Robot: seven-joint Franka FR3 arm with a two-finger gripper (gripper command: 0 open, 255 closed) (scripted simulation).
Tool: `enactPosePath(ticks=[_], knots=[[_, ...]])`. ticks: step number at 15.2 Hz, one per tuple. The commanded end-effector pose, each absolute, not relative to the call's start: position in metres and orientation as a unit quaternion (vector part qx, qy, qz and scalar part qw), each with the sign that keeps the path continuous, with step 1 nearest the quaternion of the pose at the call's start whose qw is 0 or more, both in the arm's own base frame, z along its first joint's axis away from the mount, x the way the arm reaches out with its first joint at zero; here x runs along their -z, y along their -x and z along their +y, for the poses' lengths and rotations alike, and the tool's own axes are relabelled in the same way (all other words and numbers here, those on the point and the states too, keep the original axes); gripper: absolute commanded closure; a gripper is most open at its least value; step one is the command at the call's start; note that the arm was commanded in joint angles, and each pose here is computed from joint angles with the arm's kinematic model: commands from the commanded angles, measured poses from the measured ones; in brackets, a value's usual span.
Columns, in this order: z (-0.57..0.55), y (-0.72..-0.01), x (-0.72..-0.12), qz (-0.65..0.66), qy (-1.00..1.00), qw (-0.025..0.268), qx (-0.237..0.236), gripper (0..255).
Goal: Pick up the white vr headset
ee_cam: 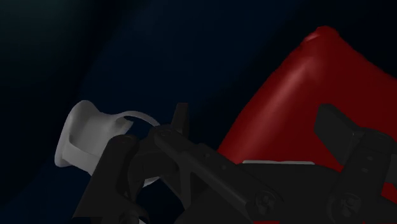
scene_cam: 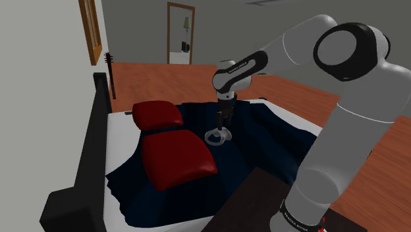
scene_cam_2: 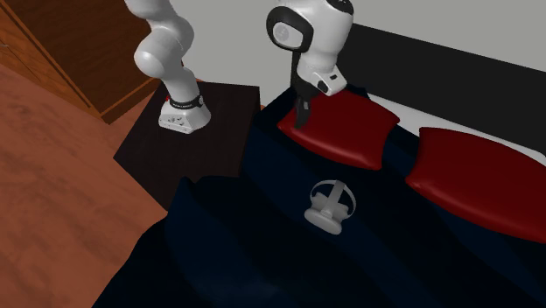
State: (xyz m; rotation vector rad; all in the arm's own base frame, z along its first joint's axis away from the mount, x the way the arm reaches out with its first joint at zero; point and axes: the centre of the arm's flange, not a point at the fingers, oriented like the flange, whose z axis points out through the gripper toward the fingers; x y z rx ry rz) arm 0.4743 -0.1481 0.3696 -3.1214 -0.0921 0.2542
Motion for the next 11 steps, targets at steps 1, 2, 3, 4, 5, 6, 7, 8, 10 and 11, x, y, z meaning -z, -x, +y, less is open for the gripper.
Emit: enactPosePath(ticks=[1, 2, 3, 4, 5, 6, 7, 8, 10, 11], knots=[[-0.161, -0.489, -0.354, -0.030, 0.996, 0.000, -0.082, 0], [-0.168, -0.497, -0.347, -0.030, 0.996, -0.002, -0.082, 0], [-0.176, -0.505, -0.340, -0.030, 0.996, -0.004, -0.082, 0], [-0.183, -0.513, -0.333, -0.030, 0.996, -0.006, -0.083, 0], [-0.190, -0.521, -0.325, -0.031, 0.996, -0.008, -0.083, 0], [-0.197, -0.529, -0.318, -0.031, 0.996, -0.010, -0.084, 0], [-0.205, -0.537, -0.311, -0.031, 0.996, -0.012, -0.084, 0], [-0.212, -0.545, -0.304, -0.031, 0.996, -0.014, -0.084, 0], [-0.227, -0.561, -0.290, -0.031, 0.996, -0.019, -0.085, 0], [-0.234, -0.568, -0.283, -0.032, 0.996, -0.021, -0.085, 0]])
